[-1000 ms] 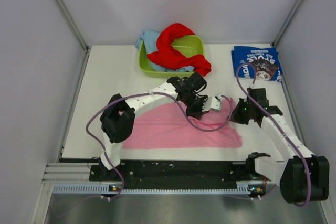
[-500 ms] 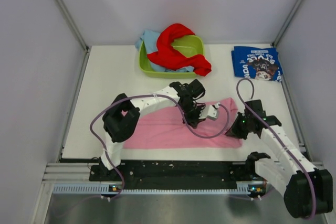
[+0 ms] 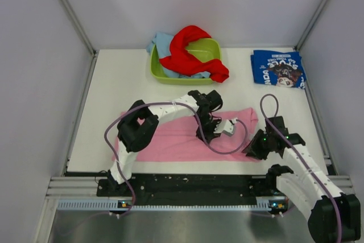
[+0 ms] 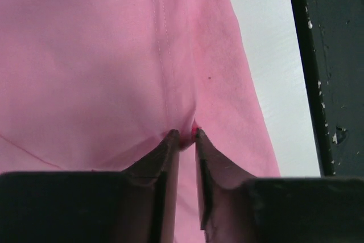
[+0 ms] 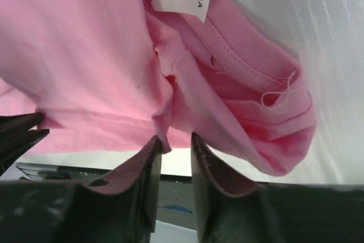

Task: Fold and stack the t-shirts
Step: Fold the other side of the tshirt into a rectangle

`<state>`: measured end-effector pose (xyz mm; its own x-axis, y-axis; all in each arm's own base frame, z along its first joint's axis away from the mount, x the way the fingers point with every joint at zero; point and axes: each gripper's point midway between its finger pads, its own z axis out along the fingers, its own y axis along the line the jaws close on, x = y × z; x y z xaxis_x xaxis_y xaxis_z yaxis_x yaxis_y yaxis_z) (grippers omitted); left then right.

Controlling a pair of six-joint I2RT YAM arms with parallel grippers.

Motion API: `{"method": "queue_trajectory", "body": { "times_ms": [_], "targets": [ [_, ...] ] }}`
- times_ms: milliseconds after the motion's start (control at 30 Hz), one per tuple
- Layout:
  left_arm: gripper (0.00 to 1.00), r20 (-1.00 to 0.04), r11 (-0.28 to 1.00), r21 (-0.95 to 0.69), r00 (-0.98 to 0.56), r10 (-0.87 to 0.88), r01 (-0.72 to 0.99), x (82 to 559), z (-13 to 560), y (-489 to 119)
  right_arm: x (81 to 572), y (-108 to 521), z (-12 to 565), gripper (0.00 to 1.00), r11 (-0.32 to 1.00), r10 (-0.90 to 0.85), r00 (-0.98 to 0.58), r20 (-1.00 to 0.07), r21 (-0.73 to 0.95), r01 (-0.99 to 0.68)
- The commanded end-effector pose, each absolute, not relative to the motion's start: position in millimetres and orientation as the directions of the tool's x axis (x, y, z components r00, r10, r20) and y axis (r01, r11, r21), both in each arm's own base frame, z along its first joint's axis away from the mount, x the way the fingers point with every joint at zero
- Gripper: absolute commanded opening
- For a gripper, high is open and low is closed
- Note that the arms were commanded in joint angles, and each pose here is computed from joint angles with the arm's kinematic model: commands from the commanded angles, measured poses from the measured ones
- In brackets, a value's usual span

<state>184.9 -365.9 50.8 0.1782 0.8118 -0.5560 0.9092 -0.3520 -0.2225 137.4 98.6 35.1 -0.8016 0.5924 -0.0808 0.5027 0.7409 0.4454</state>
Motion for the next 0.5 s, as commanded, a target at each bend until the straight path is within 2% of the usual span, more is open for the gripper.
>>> {"method": "queue_trajectory", "body": {
  "times_ms": [0, 33, 67, 200, 233, 300, 367, 433, 467],
  "targets": [
    [0.41, -0.557, -0.393, -0.278, 0.186, 0.809, 0.877, 176, 62, -363, 147, 96, 50, 0.40, 0.734, 0.614, -0.780, -0.124, 0.454, 0.505],
    [0.50, -0.561, -0.400, -0.280, 0.189, 0.806, 0.873, 174, 67, -362, 153, 94, 56, 0.44, 0.739, 0.613, -0.775, -0.151, 0.456, 0.496],
    [0.54, -0.573, -0.410, -0.272, 0.196, 0.796, 0.871, 173, 75, -363, 162, 92, 66, 0.46, 0.745, 0.612, -0.768, -0.189, 0.463, 0.480],
    [0.57, -0.609, -0.415, -0.215, 0.211, 0.765, 0.884, 174, 107, -361, 201, 76, 102, 0.48, 0.793, 0.587, -0.725, -0.360, 0.437, 0.424],
    [0.57, -0.609, -0.397, -0.192, 0.208, 0.765, 0.898, 178, 116, -358, 214, 75, 107, 0.44, 0.804, 0.576, -0.718, -0.390, 0.431, 0.411],
    [0.54, -0.597, -0.322, -0.154, 0.171, 0.784, 0.934, 196, 126, -348, 237, 72, 111, 0.26, 0.819, 0.560, -0.706, -0.434, 0.420, 0.392],
    [0.50, -0.572, -0.188, -0.121, 0.086, 0.816, 0.975, 228, 129, -327, 259, 73, 105, 0.11, 0.826, 0.550, -0.707, -0.444, 0.412, 0.384],
    [0.38, -0.542, -0.033, -0.124, -0.040, 0.839, 0.992, 256, 128, -297, 277, 73, 92, 0.01, 0.828, 0.548, -0.715, -0.434, 0.404, 0.389],
    [0.34, -0.522, 0.046, -0.135, -0.110, 0.846, 0.990, 266, 125, -278, 286, 74, 86, 0.00, 0.825, 0.551, -0.718, -0.425, 0.409, 0.390]
  ]
}}
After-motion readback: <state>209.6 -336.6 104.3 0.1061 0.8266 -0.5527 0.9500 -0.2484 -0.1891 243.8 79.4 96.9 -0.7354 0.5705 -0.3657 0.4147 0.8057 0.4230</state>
